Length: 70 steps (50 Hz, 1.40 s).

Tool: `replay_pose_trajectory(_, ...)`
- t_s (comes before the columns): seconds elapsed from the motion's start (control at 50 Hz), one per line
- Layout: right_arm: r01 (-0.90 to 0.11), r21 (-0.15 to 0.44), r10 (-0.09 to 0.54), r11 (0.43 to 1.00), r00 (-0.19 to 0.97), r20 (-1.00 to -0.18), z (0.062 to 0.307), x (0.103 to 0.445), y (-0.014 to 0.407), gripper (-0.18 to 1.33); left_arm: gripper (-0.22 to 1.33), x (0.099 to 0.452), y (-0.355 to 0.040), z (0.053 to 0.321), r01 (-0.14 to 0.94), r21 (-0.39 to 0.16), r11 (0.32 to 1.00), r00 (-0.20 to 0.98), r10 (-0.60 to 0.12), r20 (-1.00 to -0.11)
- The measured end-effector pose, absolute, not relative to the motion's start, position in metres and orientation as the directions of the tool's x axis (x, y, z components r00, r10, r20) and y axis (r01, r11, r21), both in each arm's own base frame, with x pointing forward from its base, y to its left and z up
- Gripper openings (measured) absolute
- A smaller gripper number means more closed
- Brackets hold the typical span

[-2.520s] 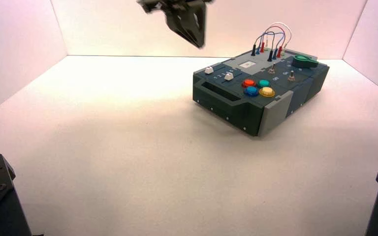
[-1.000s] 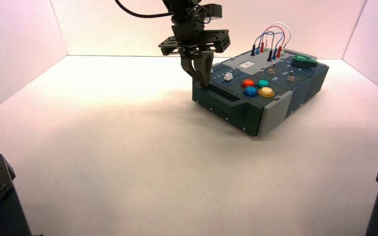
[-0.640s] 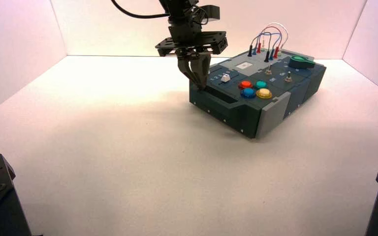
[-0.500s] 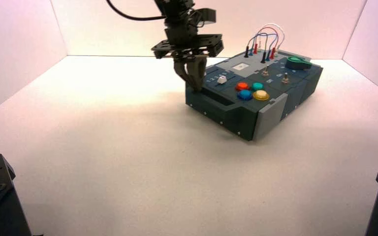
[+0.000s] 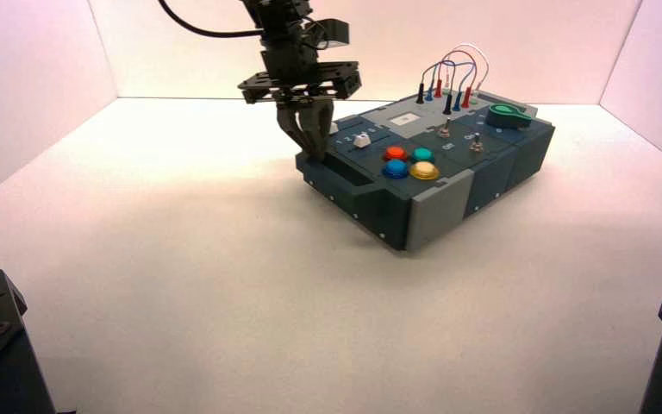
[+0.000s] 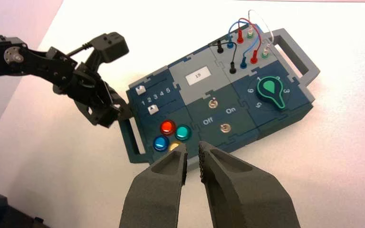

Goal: Turn the knob to position 2.

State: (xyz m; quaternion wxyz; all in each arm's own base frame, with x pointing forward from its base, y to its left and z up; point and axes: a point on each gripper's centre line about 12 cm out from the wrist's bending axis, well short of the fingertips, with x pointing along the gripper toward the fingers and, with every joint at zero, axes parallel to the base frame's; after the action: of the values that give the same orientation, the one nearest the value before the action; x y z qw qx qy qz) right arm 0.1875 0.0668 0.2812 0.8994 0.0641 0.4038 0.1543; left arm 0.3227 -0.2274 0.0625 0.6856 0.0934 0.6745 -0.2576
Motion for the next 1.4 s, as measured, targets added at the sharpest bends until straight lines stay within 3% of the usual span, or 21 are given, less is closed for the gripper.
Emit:
replay_pose_trajectory(0.3,-0.221,0.241,0.326,0.945,0.595,-0.735,0.275,0.189,0.068,0.3,-0.16,0.346,-0.195,0.061,0.452,-0.171,0.875,-0.022,-0.18,-0.983)
replay_pose_trajectory(0.84,-0.212,0.241,0.319,0.947,0.544,-0.776,0.266,0.191,0.069,0.31,-0.16,0.402,-0.192,0.054,0.494,-0.093,0.864,0.001,-0.108,-0.994)
replay_pose_trajectory(1.12,-0.21,0.246,0.322,0.946,0.545,-0.774,0.267,0.191,0.069,0.31,-0.15,0.43,-0.189,0.051,0.482,-0.088,0.872,0.011,-0.106,-0.994)
replay_pose_trajectory(1.4,-0.206,0.245,0.319,0.947,0.534,-0.783,0.266,0.198,0.071,0.31,-0.15,0.43,-0.188,0.05,0.486,-0.091,0.869,-0.006,-0.101,-0.995)
